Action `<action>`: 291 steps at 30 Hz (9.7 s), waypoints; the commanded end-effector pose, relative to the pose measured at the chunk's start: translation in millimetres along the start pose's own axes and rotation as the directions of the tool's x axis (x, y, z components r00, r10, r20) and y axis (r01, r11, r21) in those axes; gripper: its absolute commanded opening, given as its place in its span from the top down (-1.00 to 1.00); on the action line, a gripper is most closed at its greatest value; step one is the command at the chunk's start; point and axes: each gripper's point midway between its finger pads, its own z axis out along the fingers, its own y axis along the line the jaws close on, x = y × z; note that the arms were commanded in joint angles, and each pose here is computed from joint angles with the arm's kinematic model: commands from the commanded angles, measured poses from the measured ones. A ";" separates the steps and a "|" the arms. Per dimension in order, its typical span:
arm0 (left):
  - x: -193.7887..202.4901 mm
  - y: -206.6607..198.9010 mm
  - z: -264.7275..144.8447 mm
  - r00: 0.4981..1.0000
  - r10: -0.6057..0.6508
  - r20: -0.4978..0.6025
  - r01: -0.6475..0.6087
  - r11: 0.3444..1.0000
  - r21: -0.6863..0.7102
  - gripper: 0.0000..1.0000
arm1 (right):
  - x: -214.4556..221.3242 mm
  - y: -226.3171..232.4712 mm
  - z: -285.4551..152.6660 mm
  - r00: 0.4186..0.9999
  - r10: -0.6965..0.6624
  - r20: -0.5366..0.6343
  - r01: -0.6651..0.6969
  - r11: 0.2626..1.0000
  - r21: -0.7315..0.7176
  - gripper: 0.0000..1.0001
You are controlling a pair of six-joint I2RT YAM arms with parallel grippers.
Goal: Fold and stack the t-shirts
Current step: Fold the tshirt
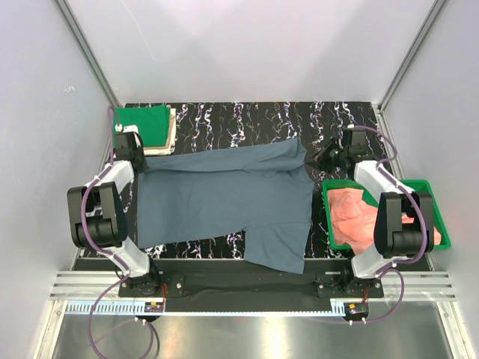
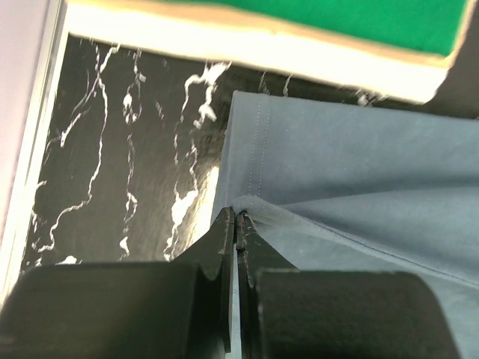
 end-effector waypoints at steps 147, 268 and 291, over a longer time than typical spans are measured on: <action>-22.6 -155.2 -135.3 0.995 -0.099 -0.006 0.089 0.865 0.494 0.11 | 120.2 24.0 83.6 0.531 -0.817 -0.225 0.847 0.503 0.170 0.48; -21.5 -157.3 -135.7 0.995 -0.099 -0.023 0.097 0.850 0.518 0.07 | 136.5 37.3 86.8 0.529 -0.823 -0.208 0.848 0.505 0.162 0.79; -20.8 -157.7 -134.3 0.995 -0.097 -0.028 0.097 0.849 0.520 0.06 | 128.1 15.4 103.3 0.473 -0.843 -0.258 0.877 0.420 0.234 0.49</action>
